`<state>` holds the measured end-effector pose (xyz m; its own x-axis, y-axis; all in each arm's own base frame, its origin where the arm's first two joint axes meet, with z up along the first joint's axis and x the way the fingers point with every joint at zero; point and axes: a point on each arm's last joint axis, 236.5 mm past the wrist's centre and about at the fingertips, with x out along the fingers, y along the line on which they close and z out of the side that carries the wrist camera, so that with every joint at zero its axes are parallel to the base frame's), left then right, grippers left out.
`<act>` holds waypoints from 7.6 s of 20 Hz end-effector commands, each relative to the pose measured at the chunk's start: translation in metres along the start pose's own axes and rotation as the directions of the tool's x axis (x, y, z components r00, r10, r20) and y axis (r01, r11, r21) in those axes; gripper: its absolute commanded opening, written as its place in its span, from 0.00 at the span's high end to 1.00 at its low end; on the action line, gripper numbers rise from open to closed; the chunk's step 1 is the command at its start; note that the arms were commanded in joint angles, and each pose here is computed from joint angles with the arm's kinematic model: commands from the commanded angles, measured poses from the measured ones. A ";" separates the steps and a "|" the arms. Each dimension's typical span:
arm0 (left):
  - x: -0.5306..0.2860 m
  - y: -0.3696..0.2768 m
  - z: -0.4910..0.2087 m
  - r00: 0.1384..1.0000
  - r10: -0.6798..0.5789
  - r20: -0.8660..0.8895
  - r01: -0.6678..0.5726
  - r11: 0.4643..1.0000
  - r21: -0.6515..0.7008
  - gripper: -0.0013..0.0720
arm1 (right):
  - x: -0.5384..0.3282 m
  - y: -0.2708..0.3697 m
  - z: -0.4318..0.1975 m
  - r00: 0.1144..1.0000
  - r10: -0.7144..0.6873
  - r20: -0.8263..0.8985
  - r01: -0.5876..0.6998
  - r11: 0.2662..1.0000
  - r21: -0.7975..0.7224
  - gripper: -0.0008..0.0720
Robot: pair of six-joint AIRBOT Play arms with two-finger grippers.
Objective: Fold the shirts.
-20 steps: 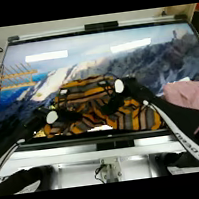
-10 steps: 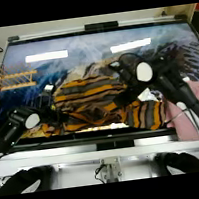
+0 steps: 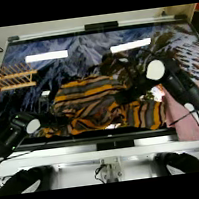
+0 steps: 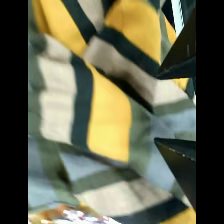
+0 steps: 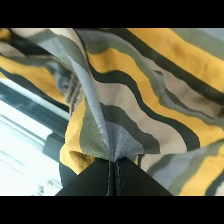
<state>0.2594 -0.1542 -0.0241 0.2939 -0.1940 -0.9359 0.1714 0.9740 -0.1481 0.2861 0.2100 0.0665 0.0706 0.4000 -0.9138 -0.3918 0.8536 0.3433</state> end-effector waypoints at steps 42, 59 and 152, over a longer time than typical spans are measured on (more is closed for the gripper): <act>-0.026 -0.071 0.042 0.959 -0.232 0.163 0.219 0.971 0.090 0.91 | 0.087 -0.037 0.054 0.997 0.033 0.071 -0.052 0.956 0.288 0.91; 0.001 -0.070 0.055 0.961 -0.211 0.179 0.202 0.977 0.067 0.91 | 0.109 0.009 0.041 0.992 -0.123 -0.034 0.120 0.988 -0.092 0.13; -0.004 0.506 0.055 0.949 0.316 0.021 -0.295 0.907 -0.300 0.91 | 0.001 0.055 0.018 0.990 -0.123 -0.072 0.139 0.942 0.306 0.91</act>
<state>0.3917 0.3357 -0.0910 0.3227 0.1214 -0.9387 -0.1922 0.9795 0.0606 0.2823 0.2631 0.0885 0.0556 0.2680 -0.9618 -0.0755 0.9617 0.2635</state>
